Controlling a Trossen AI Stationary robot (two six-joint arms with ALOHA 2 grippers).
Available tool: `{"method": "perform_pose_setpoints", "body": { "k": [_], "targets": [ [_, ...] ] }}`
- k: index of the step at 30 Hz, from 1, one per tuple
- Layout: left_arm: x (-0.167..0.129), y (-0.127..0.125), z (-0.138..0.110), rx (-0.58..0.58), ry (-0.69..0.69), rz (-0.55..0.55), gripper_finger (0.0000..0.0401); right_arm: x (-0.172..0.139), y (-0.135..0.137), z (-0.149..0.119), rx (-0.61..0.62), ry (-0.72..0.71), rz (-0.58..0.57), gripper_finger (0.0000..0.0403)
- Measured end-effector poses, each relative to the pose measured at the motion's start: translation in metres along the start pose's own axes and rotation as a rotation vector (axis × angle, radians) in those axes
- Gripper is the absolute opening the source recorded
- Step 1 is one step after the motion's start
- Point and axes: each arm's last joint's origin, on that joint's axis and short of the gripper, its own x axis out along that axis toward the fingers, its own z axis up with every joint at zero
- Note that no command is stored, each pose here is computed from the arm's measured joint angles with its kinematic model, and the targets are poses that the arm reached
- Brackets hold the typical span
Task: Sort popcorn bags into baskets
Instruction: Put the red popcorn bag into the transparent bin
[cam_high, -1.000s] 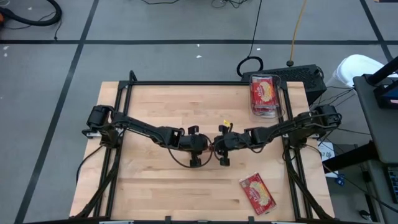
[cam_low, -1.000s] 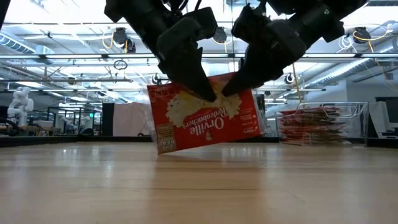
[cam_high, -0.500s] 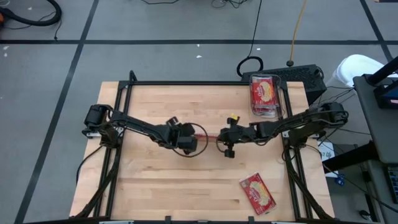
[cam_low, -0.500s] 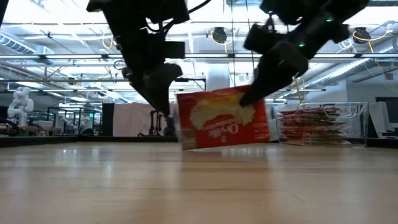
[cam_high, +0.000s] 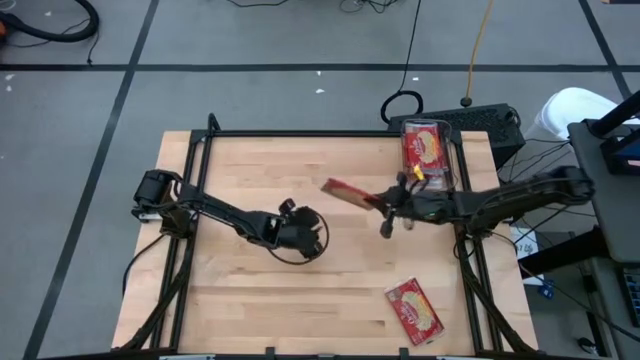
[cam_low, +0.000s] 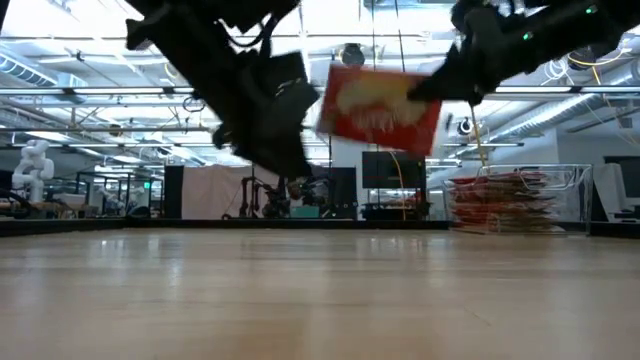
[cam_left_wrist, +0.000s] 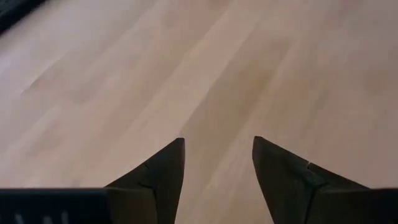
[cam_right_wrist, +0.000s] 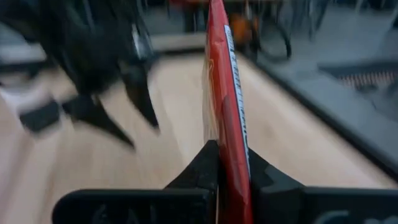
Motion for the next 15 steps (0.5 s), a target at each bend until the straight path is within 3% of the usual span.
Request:
{"method": "perform_pose_setpoints", "body": {
  "k": [4,9,15],
  "targets": [
    [0.000,-0.009,0.014,-0.046,-0.219,-0.124,0.0183,-0.009,-0.003,0.006,0.056,-0.261,0.026,0.0010],
    [-0.006,-0.008,0.029,-0.067,-0.511,-0.269,0.0194,-0.015,-0.006,0.003,0.061,-0.468,0.031,0.0010],
    [-0.013,0.001,0.042,-0.068,-0.723,-0.379,0.0235,-0.016,0.000,0.014,0.043,-0.661,0.192,0.0013]
  ]
}}
